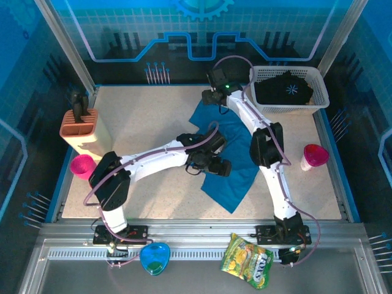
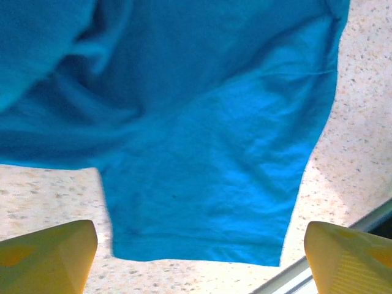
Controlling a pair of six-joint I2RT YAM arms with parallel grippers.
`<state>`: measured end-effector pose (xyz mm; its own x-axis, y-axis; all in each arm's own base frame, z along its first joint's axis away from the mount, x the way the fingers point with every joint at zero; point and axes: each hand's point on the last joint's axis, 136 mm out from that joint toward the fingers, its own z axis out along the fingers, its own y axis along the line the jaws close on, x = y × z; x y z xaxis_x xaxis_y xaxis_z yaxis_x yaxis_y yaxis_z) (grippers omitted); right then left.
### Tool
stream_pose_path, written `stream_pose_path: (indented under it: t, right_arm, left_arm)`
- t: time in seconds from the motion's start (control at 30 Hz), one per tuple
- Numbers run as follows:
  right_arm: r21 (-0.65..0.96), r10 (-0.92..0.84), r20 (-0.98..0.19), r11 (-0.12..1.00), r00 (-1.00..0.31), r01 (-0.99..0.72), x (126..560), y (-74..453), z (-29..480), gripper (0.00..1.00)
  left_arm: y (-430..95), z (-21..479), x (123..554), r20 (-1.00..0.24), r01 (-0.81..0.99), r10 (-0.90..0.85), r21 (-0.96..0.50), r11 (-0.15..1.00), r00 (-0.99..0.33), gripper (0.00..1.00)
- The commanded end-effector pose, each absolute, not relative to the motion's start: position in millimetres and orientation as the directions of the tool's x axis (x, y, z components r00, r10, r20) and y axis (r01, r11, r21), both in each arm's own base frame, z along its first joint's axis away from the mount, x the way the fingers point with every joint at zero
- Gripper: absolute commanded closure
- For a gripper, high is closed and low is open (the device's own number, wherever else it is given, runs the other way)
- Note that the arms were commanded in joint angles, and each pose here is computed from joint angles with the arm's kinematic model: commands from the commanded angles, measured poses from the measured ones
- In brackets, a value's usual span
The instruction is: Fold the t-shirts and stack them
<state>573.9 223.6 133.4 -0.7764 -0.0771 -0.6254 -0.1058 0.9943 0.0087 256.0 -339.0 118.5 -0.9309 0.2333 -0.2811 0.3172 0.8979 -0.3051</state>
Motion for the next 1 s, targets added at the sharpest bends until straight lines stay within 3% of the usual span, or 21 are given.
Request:
stream_pose_path:
  t: [0.0, 0.27, 0.43, 0.6, 0.83, 0.97]
  right_arm:
    - [0.064, -0.036, -0.657, 0.993, -0.753, -0.104, 544, 212, 181, 0.23]
    - [0.160, 0.050, -0.596, 0.986, -0.802, -0.057, 425, 175, 162, 0.26]
    - [0.205, 0.062, -0.526, 0.977, -0.848, -0.056, 360, 173, 130, 0.36]
    - [0.205, 0.061, -0.470, 0.978, -0.880, -0.042, 319, 172, 101, 0.43]
    - [0.223, 0.098, -0.388, 0.975, -0.916, 0.010, 292, 168, 61, 0.51]
    - [0.212, 0.096, -0.373, 0.977, -0.923, 0.015, 287, 166, 55, 0.55]
  left_arm:
    - [-293, 153, 271, -0.354, 0.279, 0.207, -0.165, 0.946, -0.912, 0.09]
    - [-173, 121, 280, -0.258, -0.081, -0.097, -0.073, 0.994, -0.961, 0.16]
    - [-130, 97, 278, -0.216, -0.289, -0.321, -0.168, 0.943, -0.922, 0.24]
    - [-120, 85, 289, -0.199, -0.375, -0.448, -0.318, 0.871, -0.872, 0.26]
    - [-121, 64, 315, -0.191, -0.407, -0.491, -0.352, 0.843, -0.850, 0.27]
    - [-120, 46, 318, -0.153, -0.444, -0.514, -0.336, 0.830, -0.844, 0.35]
